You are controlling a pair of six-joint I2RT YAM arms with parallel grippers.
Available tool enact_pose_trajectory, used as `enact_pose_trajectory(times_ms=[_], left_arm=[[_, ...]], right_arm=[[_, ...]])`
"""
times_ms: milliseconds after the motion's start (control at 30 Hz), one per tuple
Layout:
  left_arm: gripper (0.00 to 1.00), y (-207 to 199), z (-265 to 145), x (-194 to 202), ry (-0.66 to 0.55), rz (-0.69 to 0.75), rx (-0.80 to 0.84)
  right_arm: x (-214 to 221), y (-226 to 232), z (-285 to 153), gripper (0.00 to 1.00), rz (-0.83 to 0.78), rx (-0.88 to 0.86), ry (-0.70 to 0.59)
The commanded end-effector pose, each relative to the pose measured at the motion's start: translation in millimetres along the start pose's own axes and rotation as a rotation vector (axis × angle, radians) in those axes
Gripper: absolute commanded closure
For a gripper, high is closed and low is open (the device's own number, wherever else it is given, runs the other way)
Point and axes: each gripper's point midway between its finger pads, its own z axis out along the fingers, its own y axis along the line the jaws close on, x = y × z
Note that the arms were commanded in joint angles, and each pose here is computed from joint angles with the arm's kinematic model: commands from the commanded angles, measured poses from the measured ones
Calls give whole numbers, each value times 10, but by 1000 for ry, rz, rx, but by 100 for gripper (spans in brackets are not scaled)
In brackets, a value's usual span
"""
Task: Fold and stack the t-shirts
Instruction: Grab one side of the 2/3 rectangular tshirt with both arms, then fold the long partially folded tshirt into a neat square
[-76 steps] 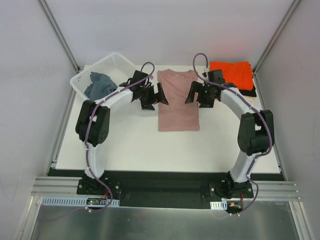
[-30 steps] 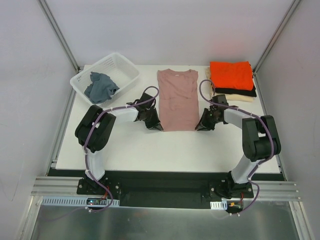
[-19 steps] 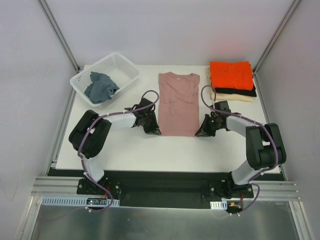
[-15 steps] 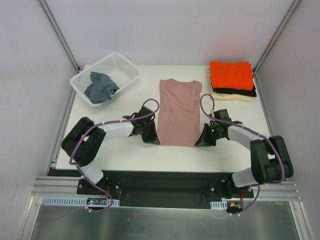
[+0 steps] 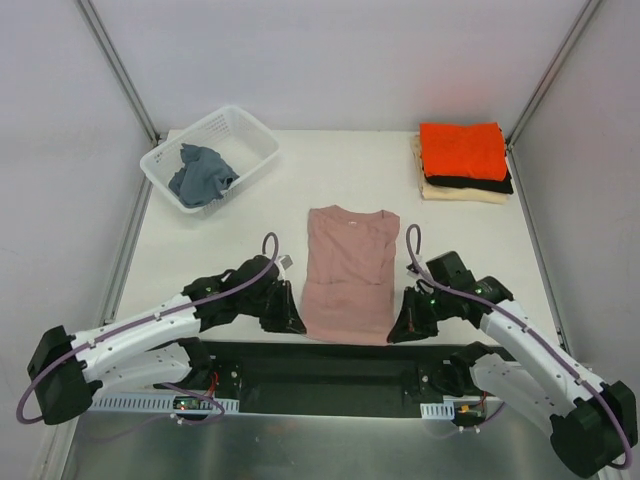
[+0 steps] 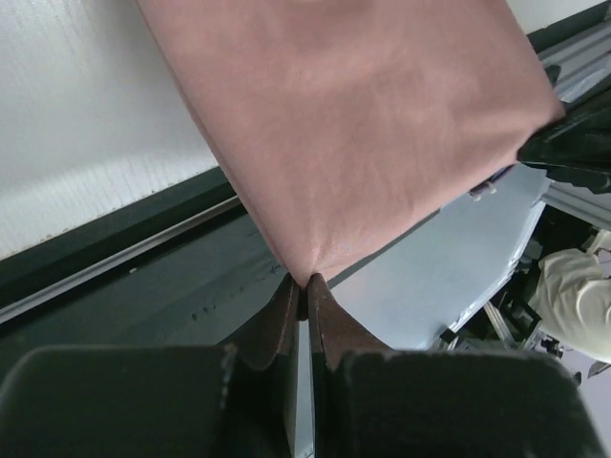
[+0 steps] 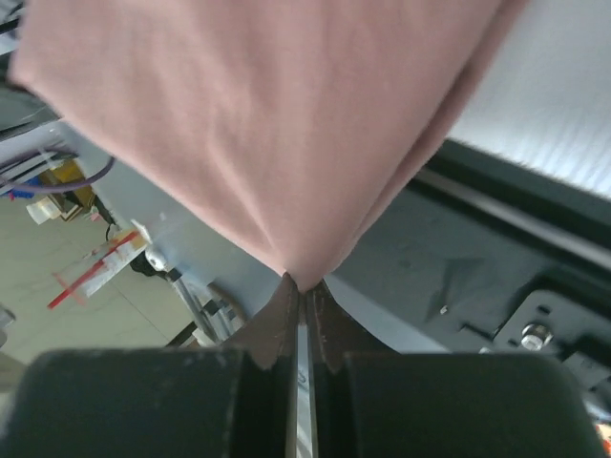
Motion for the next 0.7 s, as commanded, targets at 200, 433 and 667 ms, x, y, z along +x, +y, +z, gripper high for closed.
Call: enact_pose_trajectory(times_ms=[200, 433, 667], left_arm=[[100, -726, -609, -835, -318, 256, 21], [100, -647, -790, -1781, -570, 201, -155], [100, -650, -506, -2257, -491, 207, -166]], right_arm=[[-650, 602, -697, 99, -195, 62, -154], [-1513, 810, -890, 99, -186, 27, -315], [-1840, 744, -939, 99, -117, 7, -320]])
